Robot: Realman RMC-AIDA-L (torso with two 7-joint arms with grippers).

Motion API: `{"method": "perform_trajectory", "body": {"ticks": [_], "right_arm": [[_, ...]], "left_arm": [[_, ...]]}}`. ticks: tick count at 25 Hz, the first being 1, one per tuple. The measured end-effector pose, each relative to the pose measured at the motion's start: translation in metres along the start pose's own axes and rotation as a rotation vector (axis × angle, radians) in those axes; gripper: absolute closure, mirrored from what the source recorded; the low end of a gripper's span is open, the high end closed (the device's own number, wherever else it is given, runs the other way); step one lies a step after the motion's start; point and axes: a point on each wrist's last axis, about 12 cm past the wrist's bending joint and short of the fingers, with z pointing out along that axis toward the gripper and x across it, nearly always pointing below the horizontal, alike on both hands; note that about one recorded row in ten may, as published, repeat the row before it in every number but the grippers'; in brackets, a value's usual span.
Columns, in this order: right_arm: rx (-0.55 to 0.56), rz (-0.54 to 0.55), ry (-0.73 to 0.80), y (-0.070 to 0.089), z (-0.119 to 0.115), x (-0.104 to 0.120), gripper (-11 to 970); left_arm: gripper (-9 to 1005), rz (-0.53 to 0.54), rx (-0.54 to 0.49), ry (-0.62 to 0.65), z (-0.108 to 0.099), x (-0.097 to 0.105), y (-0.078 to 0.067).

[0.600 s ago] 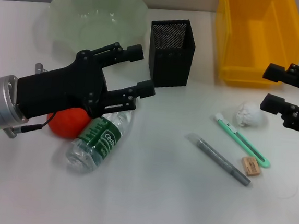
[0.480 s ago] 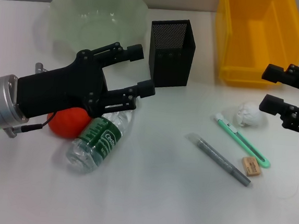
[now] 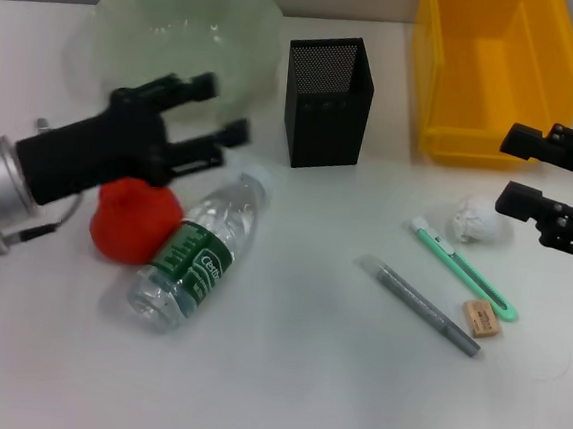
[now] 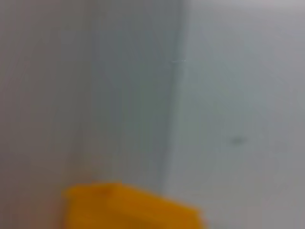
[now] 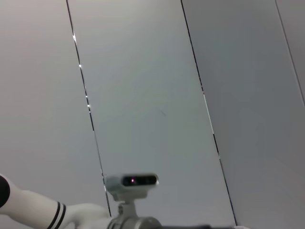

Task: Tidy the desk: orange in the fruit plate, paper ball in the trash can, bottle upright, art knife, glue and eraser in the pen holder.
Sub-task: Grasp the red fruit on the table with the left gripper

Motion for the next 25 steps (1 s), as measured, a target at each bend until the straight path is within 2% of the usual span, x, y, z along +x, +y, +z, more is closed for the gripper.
{"method": "perform_trajectory", "body": {"ticks": [1,3,5,8,12,17,20,25], "right_arm": [[-0.001,0.000,0.000,0.000,0.000,0.000,300],[-0.002,0.000,0.001,0.000,0.000,0.000,299],[-0.001,0.000,0.000,0.000,0.000,0.000,299],[-0.001,-0.001,0.000,0.000,0.000,0.000,299],[-0.005,-0.003,0.002,-0.001,0.001,-0.001,299],[-0.013,-0.006,0.001,-0.001,0.004,-0.001,299],[-0.017,-0.010,0.000,-0.002,0.006,-0.002,299],[-0.020,-0.010,-0.005,-0.003,0.008,-0.002,299]], "left_arm": [[235,-0.034,-0.100,0.048,-0.011,0.007,0.010],[237,-0.046,-0.133,0.065,-0.016,0.009,0.014],[239,-0.067,-0.197,0.092,-0.032,0.015,0.018],[243,-0.101,-0.252,0.110,-0.056,0.023,0.017],[247,-0.164,-0.292,0.129,-0.076,0.036,0.010],[253,-0.192,-0.318,0.144,-0.082,0.046,0.006],[257,-0.205,-0.336,0.160,-0.079,0.050,0.006],[263,-0.218,-0.307,0.178,-0.070,0.050,0.006]]}}
